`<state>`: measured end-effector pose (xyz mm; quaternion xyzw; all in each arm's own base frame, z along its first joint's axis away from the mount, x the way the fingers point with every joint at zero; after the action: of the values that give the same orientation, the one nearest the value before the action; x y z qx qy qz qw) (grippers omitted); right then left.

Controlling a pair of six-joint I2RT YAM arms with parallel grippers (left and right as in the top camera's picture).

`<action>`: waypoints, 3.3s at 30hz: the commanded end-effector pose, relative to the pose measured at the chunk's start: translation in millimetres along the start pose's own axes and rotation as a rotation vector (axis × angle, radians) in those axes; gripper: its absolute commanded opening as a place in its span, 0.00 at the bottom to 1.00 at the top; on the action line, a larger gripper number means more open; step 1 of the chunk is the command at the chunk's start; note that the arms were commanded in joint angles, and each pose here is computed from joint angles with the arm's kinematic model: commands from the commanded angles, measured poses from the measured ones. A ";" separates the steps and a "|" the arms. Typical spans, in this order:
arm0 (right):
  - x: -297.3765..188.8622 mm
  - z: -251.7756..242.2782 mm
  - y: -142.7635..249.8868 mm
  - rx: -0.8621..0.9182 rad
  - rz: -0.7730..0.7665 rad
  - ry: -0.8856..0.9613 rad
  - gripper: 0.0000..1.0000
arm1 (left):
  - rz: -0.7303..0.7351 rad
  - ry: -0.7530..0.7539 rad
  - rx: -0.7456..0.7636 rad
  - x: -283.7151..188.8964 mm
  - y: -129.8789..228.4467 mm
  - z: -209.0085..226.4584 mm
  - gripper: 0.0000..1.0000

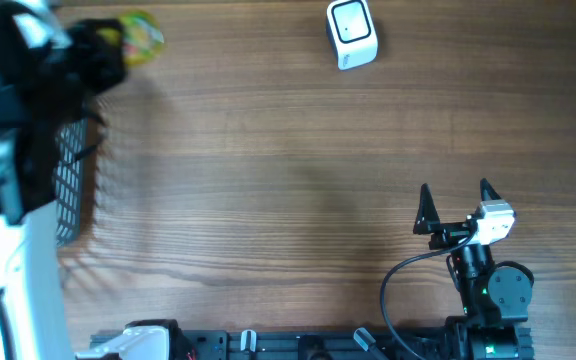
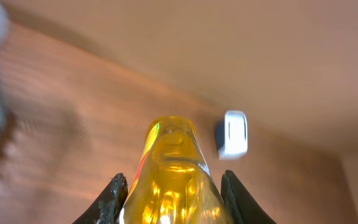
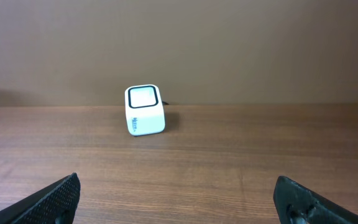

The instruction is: Scan the item barcode

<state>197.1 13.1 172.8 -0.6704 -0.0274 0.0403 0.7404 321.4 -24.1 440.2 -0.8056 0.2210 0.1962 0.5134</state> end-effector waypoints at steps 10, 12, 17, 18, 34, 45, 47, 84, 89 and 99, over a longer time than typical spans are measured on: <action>0.1 0.7 0.1 -0.014 0.000 -0.007 1.00 | 0.514 -0.001 0.154 133.2 178.4 -143.1 0.04; 0.1 0.8 0.1 -0.014 0.000 -0.008 1.00 | 0.556 -0.040 0.167 146.5 210.4 -156.3 0.04; 0.1 0.7 0.1 -0.014 0.000 -0.007 1.00 | 0.613 -0.113 0.235 175.2 289.4 -184.1 0.04; 0.1 0.8 0.1 -0.014 0.000 -0.008 1.00 | 0.605 -0.116 0.252 177.8 296.2 -187.1 0.04; 0.1 0.7 0.1 -0.014 0.000 -0.007 1.00 | 0.635 -0.101 0.310 187.3 363.1 -212.9 0.09; 0.1 0.8 0.1 -0.014 0.000 -0.008 1.00 | 0.637 -0.098 0.317 188.7 368.3 -214.1 0.10; 0.1 0.7 0.1 -0.014 0.000 -0.007 1.00 | 0.647 -0.113 0.324 194.9 375.7 -211.1 0.11; 0.2 0.8 0.4 -0.014 0.001 -0.008 1.00 | -0.129 -0.651 -0.030 20.2 -87.8 199.9 1.00; 0.2 0.8 0.4 -0.014 0.001 -0.008 1.00 | 0.066 -0.633 -0.146 64.3 -58.7 264.7 1.00; 0.2 0.8 0.4 -0.014 0.001 -0.008 1.00 | 0.338 -0.575 -0.200 158.2 -0.6 322.5 1.00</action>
<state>197.2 13.1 172.6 -0.6705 -0.0271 0.0405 0.7403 414.6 247.5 251.1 -0.7198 0.1451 0.5165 0.4406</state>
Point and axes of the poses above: each gripper's point midway between its finger pads, its own x axis out along the fingers, its own z axis along the line the jaws close on, y = z × x, the point moved 5 cm from there along -x, back along the fingers, and after that the axes turned 3 degrees about x, right-handed, at the moved point
